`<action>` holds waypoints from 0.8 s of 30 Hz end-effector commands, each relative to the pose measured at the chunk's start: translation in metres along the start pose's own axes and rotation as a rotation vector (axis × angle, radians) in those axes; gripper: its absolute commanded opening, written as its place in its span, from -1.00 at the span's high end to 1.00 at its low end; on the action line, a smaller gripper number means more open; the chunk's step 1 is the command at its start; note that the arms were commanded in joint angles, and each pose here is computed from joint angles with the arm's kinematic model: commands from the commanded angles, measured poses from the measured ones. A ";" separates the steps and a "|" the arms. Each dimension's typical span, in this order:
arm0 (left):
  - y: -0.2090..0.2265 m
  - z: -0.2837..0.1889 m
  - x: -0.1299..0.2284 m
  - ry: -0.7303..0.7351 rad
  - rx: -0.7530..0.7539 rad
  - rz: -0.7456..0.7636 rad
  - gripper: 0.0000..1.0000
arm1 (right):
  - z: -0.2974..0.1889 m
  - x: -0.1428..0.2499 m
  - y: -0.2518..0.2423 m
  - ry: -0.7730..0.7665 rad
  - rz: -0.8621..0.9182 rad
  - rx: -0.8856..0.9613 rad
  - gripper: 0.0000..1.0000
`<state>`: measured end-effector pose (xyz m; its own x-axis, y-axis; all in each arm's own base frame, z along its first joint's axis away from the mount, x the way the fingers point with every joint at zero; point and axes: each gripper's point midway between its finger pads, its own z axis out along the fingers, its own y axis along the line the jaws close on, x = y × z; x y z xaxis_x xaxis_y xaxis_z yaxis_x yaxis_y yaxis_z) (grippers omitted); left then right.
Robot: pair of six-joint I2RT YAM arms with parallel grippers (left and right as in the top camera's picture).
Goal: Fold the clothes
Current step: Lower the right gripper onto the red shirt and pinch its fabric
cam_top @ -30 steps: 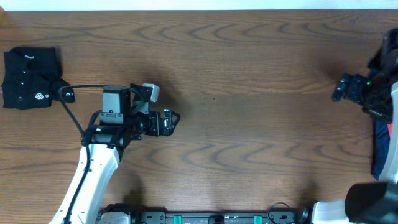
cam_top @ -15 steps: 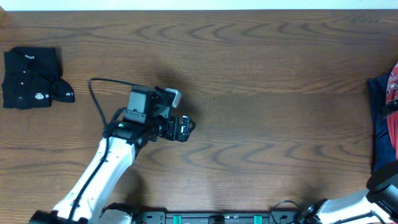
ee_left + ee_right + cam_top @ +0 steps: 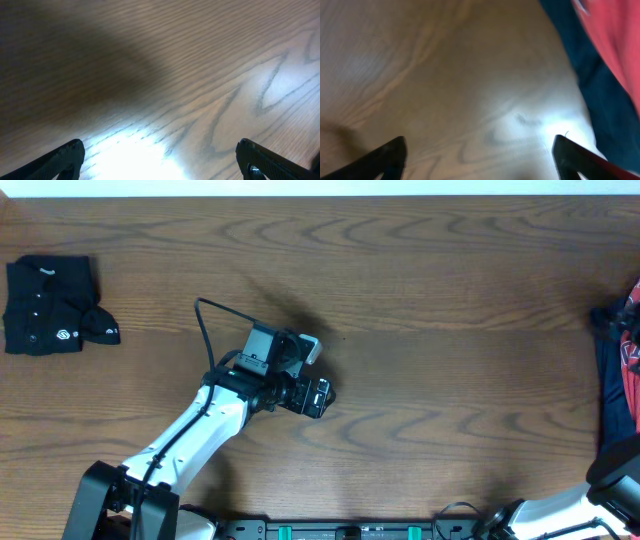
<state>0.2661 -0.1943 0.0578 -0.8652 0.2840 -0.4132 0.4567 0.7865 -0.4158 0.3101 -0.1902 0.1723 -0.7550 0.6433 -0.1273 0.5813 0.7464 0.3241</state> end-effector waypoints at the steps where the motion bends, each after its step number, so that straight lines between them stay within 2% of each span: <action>1: -0.004 -0.001 -0.010 -0.025 -0.003 0.021 -0.96 | 0.010 -0.003 0.019 0.000 -0.163 0.029 -0.93; 3: -0.004 -0.001 -0.011 -0.027 -0.002 0.024 -0.96 | 0.014 -0.008 0.023 -0.016 -0.207 0.080 -0.94; 5: -0.005 -0.001 -0.011 -0.028 -0.002 0.024 -0.96 | 0.017 -0.015 0.034 -0.043 -0.280 0.102 -0.81; 7: -0.004 -0.001 -0.011 -0.028 -0.002 0.024 -0.96 | 0.023 -0.014 0.061 -0.053 -0.423 0.034 -0.61; 8: -0.004 -0.001 -0.011 -0.028 -0.002 0.024 -0.96 | 0.025 -0.011 0.076 -0.052 -0.493 -0.008 -0.61; 12: -0.004 -0.001 -0.011 -0.028 -0.002 0.024 -0.96 | 0.027 0.025 0.146 -0.023 -0.868 -0.295 -0.70; 14: -0.004 -0.001 -0.011 -0.027 -0.002 0.024 -0.96 | 0.026 0.049 0.165 0.010 -1.030 -0.387 -0.59; 16: -0.004 -0.001 -0.011 -0.027 -0.002 0.024 -0.96 | 0.028 0.066 0.174 0.049 -1.108 -0.414 -0.48; 18: -0.005 -0.001 -0.011 -0.028 -0.002 0.024 -0.96 | 0.029 0.077 0.179 0.074 -1.165 -0.429 -0.28; 19: -0.005 -0.001 -0.011 -0.028 -0.002 0.024 -0.96 | 0.029 0.079 0.181 0.080 -1.173 -0.429 -0.28; 20: -0.004 -0.001 -0.011 -0.028 -0.002 0.024 -0.95 | 0.030 0.081 0.183 0.085 -1.177 -0.431 -0.38; 22: -0.004 -0.001 -0.011 -0.028 -0.002 0.024 -0.96 | 0.031 0.076 0.182 0.070 -1.179 -0.412 -0.99; 24: -0.005 -0.001 -0.011 -0.028 -0.002 0.024 -0.96 | 0.032 0.069 0.179 0.050 -1.167 -0.391 -0.99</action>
<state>0.2680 -0.1993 0.0605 -0.8537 0.2898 -0.4326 0.4736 0.7774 -0.4139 0.3679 -0.0047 0.1913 -0.8072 -0.3628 -0.4657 -0.5361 0.7806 0.3212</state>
